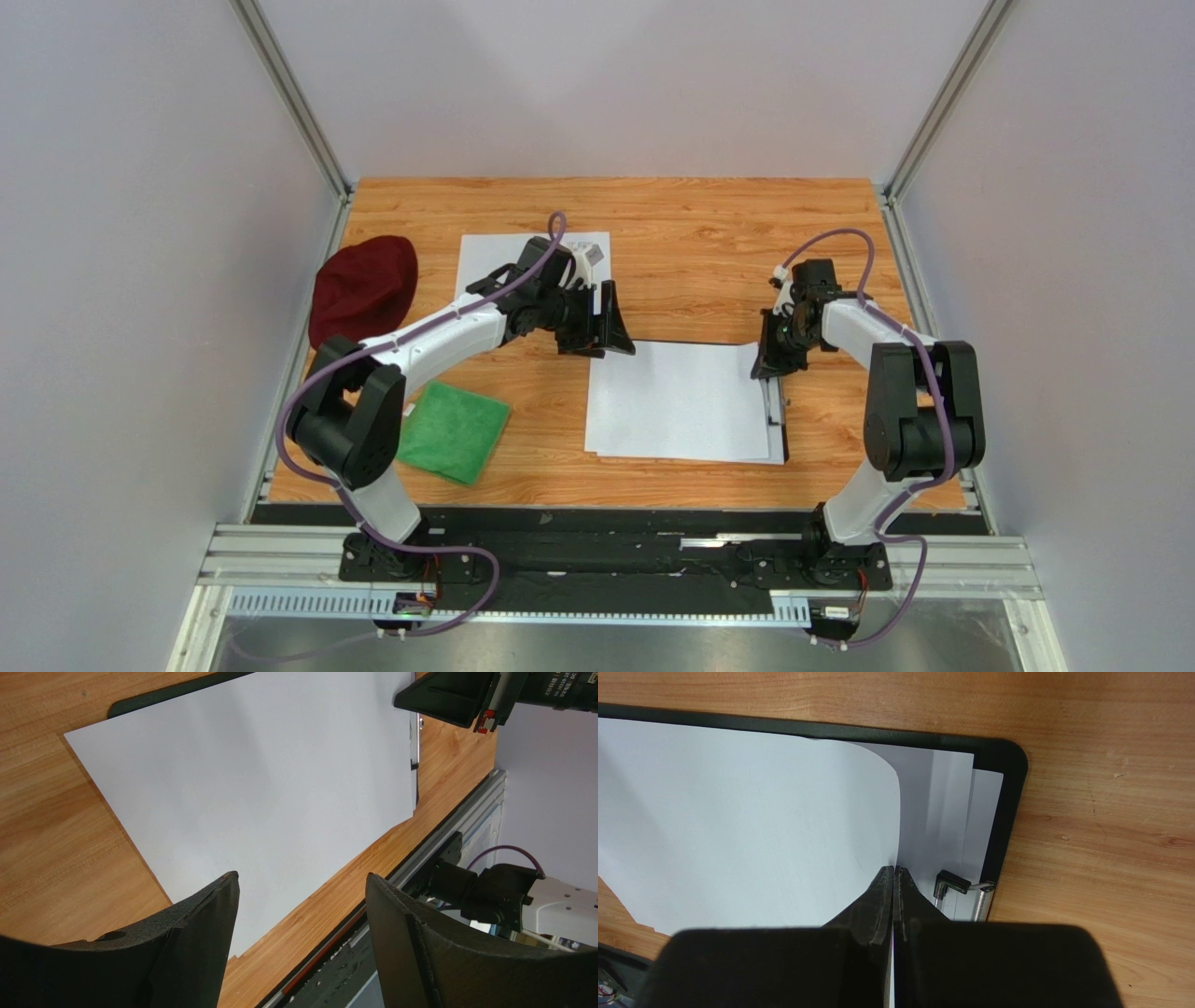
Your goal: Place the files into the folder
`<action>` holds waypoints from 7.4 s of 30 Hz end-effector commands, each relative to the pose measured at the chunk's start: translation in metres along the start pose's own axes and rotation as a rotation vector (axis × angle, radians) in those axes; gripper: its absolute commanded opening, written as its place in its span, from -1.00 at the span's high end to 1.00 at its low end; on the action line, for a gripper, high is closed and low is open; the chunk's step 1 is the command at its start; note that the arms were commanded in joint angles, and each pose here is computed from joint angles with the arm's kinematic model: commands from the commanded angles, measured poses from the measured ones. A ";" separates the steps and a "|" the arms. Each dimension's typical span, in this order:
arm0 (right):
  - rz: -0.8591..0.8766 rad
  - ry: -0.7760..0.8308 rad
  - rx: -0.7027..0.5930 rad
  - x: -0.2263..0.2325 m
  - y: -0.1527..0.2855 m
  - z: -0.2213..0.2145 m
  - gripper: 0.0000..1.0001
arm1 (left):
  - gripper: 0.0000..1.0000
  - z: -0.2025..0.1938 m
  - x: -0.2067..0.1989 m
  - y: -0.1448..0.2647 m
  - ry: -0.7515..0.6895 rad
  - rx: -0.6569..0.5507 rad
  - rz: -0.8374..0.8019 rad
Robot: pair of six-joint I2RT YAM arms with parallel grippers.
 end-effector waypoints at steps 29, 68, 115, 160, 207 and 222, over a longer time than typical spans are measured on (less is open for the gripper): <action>-0.259 -0.102 -0.012 -0.017 0.058 -0.014 0.01 | -0.37 -0.014 -0.034 -0.114 0.034 0.093 0.004; -0.363 -0.025 0.225 -0.021 -0.001 -0.050 0.25 | -0.37 -0.024 0.011 -0.136 0.072 0.099 0.116; 0.326 -0.057 -0.277 0.065 0.008 -0.011 1.00 | -0.39 -0.016 0.060 -0.120 0.118 0.093 0.243; 0.073 -0.044 -0.128 0.032 0.017 -0.024 1.00 | -0.84 0.001 0.062 0.036 -0.037 -0.153 0.461; 0.273 -0.095 -0.287 0.043 0.032 -0.029 1.00 | -0.51 -0.028 0.133 -0.028 0.066 -0.087 0.584; 0.207 -0.124 -0.246 0.026 0.026 -0.033 1.00 | -0.70 -0.017 0.102 -0.014 0.021 -0.113 0.490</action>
Point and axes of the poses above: each gripper's point midway between its finger pads, its own y axis back along the fingers, its own x axis along the line the jaws close on, z = x × y, the point moved 3 cm from there along y, back along the fingers, and after that the axes turned 14 degrees about y, right-handed, at the moved point
